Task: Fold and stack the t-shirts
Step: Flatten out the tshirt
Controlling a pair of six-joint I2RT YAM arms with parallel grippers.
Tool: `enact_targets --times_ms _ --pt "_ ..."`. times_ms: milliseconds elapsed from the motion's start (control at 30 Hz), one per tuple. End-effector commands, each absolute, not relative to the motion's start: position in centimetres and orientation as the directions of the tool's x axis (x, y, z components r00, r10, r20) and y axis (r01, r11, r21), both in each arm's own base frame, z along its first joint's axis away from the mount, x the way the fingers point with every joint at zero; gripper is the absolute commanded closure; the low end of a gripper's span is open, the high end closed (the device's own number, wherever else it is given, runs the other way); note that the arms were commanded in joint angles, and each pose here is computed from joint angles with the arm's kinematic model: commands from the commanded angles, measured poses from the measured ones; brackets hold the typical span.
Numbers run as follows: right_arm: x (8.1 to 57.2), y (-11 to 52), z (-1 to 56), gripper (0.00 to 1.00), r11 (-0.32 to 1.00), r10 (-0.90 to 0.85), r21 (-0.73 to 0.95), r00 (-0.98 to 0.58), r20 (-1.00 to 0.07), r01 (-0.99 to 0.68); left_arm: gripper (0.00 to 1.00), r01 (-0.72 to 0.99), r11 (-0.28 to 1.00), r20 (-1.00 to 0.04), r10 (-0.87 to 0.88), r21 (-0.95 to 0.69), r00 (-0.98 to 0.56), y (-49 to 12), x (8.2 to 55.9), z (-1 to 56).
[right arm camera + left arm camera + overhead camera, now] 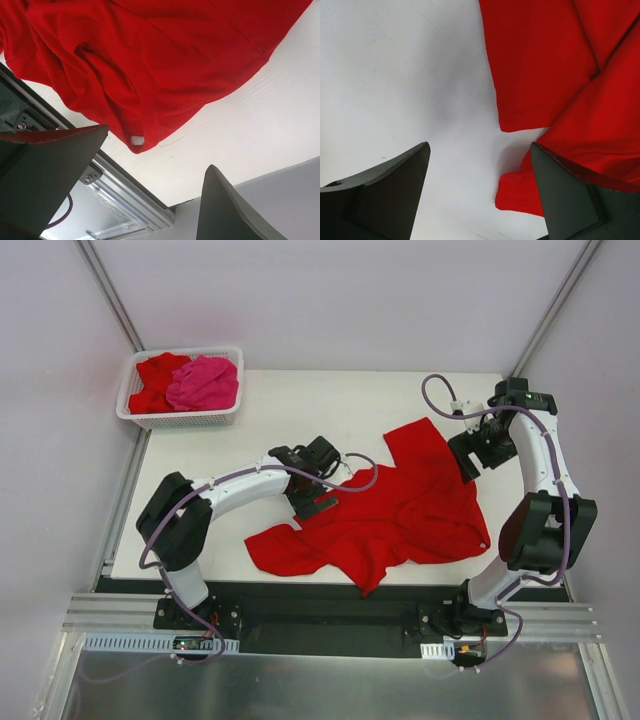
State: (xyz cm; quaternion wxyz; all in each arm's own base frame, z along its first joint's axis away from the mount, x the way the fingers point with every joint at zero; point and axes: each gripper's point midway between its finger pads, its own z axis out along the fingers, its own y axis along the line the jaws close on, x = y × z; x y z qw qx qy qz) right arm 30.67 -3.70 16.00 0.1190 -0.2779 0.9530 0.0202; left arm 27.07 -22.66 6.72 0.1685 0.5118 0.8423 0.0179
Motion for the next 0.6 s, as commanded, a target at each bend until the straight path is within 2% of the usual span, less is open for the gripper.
enact_targets --times_ms 0,367,467,500,567 --pt "30.7 -3.8 18.2 0.10 0.843 -0.528 -0.067 -0.797 -0.294 -0.534 0.19 0.844 0.494 -0.259 0.861 0.211 -0.439 -22.1 26.7 5.6" --pt "29.6 -4.0 19.0 0.10 0.828 -0.554 -0.091 -0.780 -0.292 -0.553 0.20 0.864 0.474 -0.237 0.871 0.171 -0.431 -24.7 26.3 2.7" --pt "29.4 -4.1 19.3 0.10 0.825 -0.558 -0.098 -0.777 -0.292 -0.556 0.23 0.870 0.468 -0.237 0.873 0.157 -0.426 -25.7 26.3 2.2" --pt "29.4 -4.2 19.2 0.10 0.823 -0.562 -0.100 -0.775 -0.290 -0.559 0.28 0.873 0.463 -0.236 0.875 0.153 -0.422 -25.9 26.3 2.0" --pt "29.4 -4.2 19.4 0.10 0.822 -0.563 -0.104 -0.773 -0.292 -0.560 0.44 0.875 0.463 -0.231 0.875 0.140 -0.426 -26.0 26.1 1.6"
